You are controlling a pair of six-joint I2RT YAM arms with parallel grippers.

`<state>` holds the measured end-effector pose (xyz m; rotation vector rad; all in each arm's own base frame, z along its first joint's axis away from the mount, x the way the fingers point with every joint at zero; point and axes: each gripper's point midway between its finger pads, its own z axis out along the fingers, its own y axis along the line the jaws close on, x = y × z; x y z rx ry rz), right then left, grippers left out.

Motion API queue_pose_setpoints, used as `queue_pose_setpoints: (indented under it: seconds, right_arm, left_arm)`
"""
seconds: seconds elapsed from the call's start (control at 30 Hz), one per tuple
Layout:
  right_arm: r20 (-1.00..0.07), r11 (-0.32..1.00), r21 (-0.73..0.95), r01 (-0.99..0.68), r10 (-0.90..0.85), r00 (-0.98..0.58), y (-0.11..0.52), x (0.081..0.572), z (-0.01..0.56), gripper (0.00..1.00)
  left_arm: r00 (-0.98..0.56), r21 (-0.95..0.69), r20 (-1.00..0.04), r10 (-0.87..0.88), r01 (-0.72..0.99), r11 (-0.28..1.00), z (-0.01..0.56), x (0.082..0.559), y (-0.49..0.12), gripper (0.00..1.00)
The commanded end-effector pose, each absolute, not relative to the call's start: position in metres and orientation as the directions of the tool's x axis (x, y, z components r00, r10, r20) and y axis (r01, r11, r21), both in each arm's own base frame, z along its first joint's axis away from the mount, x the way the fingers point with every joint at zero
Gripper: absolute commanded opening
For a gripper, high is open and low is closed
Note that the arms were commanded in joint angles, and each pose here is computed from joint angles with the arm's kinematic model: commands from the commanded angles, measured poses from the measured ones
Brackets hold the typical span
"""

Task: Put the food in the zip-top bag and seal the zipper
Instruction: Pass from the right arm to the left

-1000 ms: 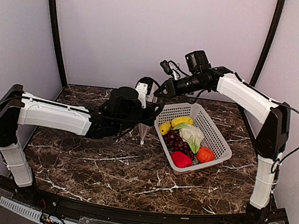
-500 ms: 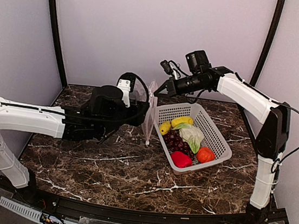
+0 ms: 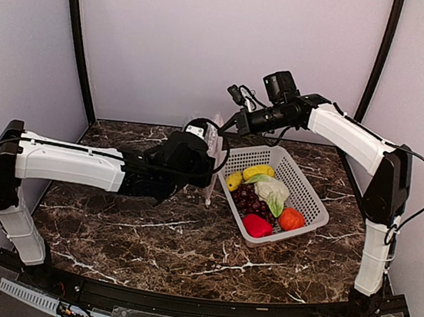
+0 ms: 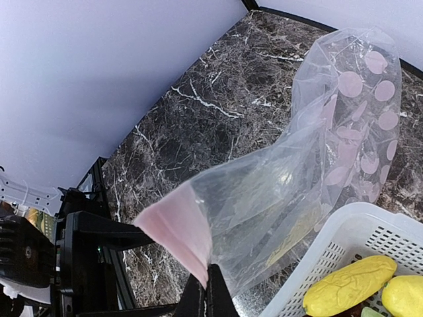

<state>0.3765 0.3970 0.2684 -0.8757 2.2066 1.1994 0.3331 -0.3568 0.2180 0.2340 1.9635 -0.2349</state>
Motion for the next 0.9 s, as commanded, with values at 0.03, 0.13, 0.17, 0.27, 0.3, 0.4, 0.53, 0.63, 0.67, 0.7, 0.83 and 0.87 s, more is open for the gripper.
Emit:
queue_pose_setpoints:
  seconds: [0.03, 0.13, 0.17, 0.27, 0.3, 0.4, 0.53, 0.63, 0.67, 0.7, 0.83, 0.87]
  right_arm:
    - [-0.666, 0.385, 0.575, -0.722, -0.293, -0.687, 0.404, 0.377, 0.271, 0.0]
    - [-0.637, 0.378, 0.612, -0.694, -0.284, -0.716, 0.406, 0.374, 0.27, 0.0]
    - [-0.624, 0.372, 0.631, -0.681, -0.279, -0.73, 0.406, 0.372, 0.27, 0.0]
    - [-0.596, 0.338, 0.677, -0.654, -0.269, -0.756, 0.408, 0.364, 0.273, 0.01]
    - [-0.594, 0.335, 0.681, -0.651, -0.267, -0.759, 0.408, 0.363, 0.274, 0.01]
    - [-0.598, 0.345, 0.676, -0.652, -0.261, -0.758, 0.407, 0.365, 0.275, 0.01]
    - [-0.599, 0.35, 0.67, -0.654, -0.265, -0.756, 0.405, 0.366, 0.272, 0.03]
    - [-0.611, 0.343, 0.657, -0.671, -0.278, -0.741, 0.404, 0.365, 0.268, 0.11]
    - [-0.618, 0.337, 0.651, -0.68, -0.286, -0.732, 0.404, 0.365, 0.268, 0.2]
    - [-0.627, 0.333, 0.641, -0.691, -0.292, -0.722, 0.403, 0.364, 0.268, 0.35]
    - [-0.684, 0.281, 0.594, -0.754, -0.317, -0.657, 0.397, 0.352, 0.288, 0.84]
    - [-0.71, 0.263, 0.569, -0.779, -0.321, -0.627, 0.394, 0.348, 0.298, 0.96]
  left_arm:
    - [-0.398, 0.015, -0.911, 0.105, 0.222, 0.975, 0.217, 0.338, -0.352, 0.63]
    - [-0.388, 0.079, -0.912, 0.133, 0.153, 0.985, 0.213, 0.346, -0.344, 0.63]
    - [-0.389, 0.109, -0.909, 0.15, 0.126, 0.986, 0.21, 0.347, -0.339, 0.63]
    - [-0.389, 0.159, -0.903, 0.185, 0.097, 0.982, 0.206, 0.353, -0.34, 0.62]
    - [-0.385, 0.175, -0.902, 0.195, 0.086, 0.981, 0.206, 0.354, -0.338, 0.62]
    - [-0.374, 0.203, -0.903, 0.209, 0.057, 0.978, 0.206, 0.357, -0.335, 0.58]
    - [-0.35, 0.22, -0.912, 0.214, 0.023, 0.975, 0.215, 0.357, -0.327, 0.39]
    - [-0.328, 0.228, -0.918, 0.223, 0.026, 0.973, 0.222, 0.353, -0.319, 0.21]
    - [-0.319, 0.232, -0.92, 0.228, 0.028, 0.972, 0.224, 0.353, -0.318, 0.14]
    - [-0.313, 0.235, -0.922, 0.229, 0.019, 0.972, 0.228, 0.351, -0.312, 0.11]
    - [-0.306, 0.275, -0.917, 0.257, -0.015, 0.961, 0.243, 0.347, -0.285, 0.01]
    - [-0.322, 0.298, -0.905, 0.277, -0.017, 0.954, 0.242, 0.346, -0.277, 0.01]
